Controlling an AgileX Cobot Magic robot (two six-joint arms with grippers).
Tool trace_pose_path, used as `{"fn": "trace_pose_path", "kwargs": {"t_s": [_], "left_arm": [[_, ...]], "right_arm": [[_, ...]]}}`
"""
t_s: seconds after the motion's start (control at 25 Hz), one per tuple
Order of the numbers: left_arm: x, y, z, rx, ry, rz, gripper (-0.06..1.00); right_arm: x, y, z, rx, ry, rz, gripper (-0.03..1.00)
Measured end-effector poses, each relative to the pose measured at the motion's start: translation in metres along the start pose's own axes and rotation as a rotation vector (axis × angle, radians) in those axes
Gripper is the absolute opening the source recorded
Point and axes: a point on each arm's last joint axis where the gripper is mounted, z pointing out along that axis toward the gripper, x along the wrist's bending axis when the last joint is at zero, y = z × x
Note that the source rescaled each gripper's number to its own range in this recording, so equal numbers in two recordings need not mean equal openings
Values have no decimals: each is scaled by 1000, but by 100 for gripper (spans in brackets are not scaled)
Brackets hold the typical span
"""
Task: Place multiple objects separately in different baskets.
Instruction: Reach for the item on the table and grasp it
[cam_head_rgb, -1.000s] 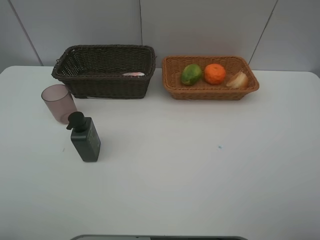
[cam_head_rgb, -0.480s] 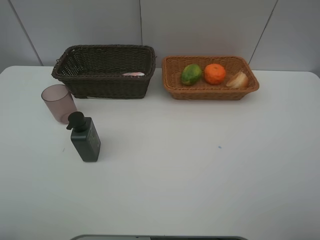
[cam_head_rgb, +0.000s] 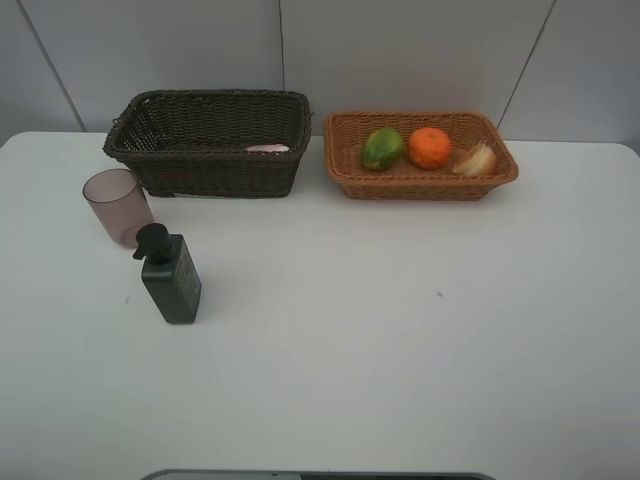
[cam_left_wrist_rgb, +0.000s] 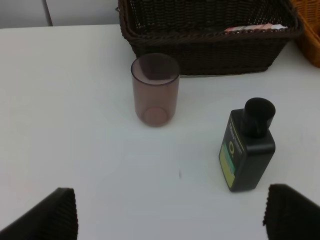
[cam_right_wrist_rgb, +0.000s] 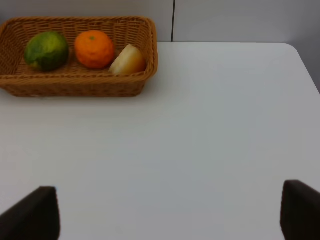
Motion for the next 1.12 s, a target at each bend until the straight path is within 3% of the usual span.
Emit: {"fn": "trace_pose_path", "kwargs": {"t_s": [0.36,0.6,0.92,1.12], "left_arm": [[0,1,2,11,0,0,96],[0,16,33,224,1,31,96],[-2,61,87,279,-32,13,96],[-4,69,134,468,-44,8,96]], "right_arm": [[0,0,0,0,0,0,88],[0,0,0,0,0,0,88],[0,0,0,0,0,0,88],[0,0,0,0,0,0,88]]}}
